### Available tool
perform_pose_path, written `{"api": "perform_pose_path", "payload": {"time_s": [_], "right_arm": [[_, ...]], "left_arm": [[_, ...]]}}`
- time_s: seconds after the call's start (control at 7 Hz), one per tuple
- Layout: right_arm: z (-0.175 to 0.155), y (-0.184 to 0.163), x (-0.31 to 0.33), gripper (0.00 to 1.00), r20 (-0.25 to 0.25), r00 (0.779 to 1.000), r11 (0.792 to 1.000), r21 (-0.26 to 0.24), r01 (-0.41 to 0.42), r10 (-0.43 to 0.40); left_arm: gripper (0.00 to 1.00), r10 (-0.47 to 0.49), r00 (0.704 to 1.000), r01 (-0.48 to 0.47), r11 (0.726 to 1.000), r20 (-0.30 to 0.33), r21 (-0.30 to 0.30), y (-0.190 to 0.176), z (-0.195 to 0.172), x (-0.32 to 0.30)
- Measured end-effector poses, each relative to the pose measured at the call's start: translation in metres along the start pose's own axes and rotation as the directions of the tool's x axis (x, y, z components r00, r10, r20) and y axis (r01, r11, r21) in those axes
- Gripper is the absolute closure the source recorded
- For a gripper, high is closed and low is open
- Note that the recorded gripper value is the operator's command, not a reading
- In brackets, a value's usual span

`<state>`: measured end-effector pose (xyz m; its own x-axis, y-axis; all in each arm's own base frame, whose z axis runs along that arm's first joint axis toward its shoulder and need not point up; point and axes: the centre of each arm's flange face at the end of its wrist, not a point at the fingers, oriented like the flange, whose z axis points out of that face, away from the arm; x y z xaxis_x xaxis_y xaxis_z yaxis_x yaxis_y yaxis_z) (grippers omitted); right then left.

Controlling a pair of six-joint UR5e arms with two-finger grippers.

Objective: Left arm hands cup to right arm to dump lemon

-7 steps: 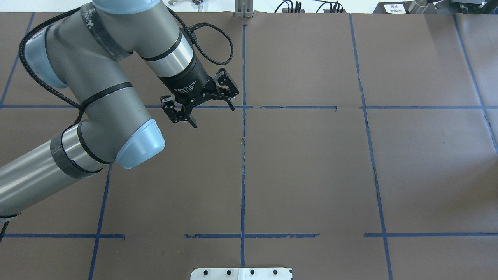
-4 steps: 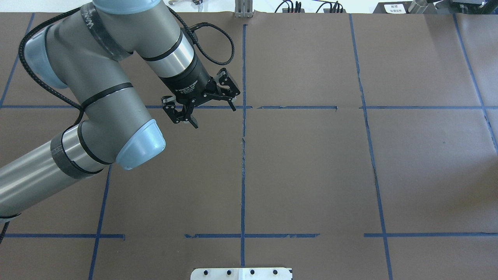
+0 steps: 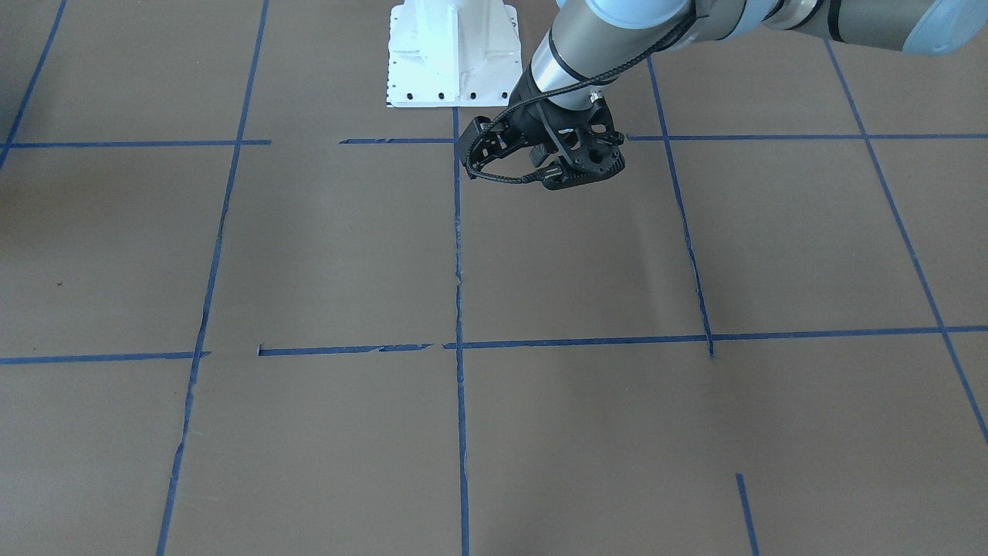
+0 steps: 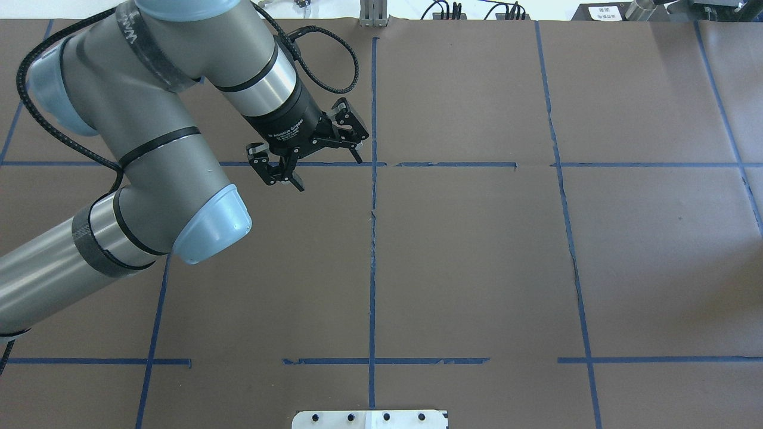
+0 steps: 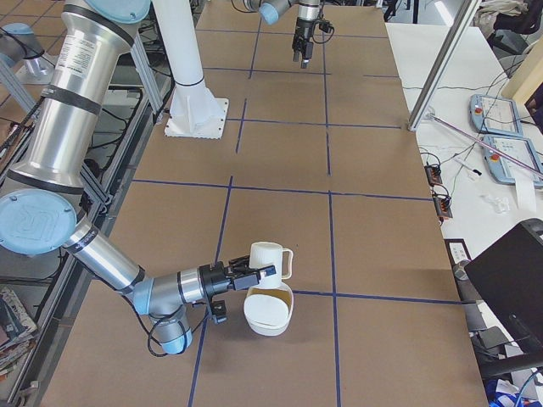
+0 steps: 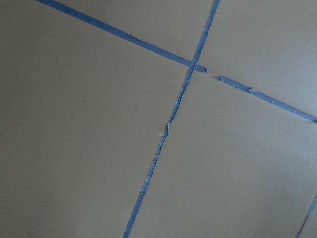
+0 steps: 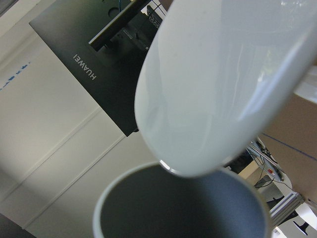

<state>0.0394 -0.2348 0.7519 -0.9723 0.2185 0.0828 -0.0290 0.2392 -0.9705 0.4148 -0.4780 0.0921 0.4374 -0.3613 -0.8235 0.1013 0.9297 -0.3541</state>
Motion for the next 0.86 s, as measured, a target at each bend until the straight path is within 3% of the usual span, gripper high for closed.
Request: {"api": "perform_pose_path", "payload": {"time_s": [0.43, 0.86], "right_arm": [[0.021, 0.005, 0.008, 0.90, -0.009, 0.999, 0.999, 0.023, 0.037, -0.036], [0.076, 0.036, 0.025, 0.90, -0.041, 0.973, 0.968, 0.091, 0.232, -0.229]], "left_arm": [[0.02, -0.005, 1.000, 0.005, 1.000, -0.004, 0.002, 0.002, -0.002, -0.001], [0.02, -0.003, 1.000, 0.003, 1.000, -0.007, -0.001, 0.004, -0.004, -0.002]]}}
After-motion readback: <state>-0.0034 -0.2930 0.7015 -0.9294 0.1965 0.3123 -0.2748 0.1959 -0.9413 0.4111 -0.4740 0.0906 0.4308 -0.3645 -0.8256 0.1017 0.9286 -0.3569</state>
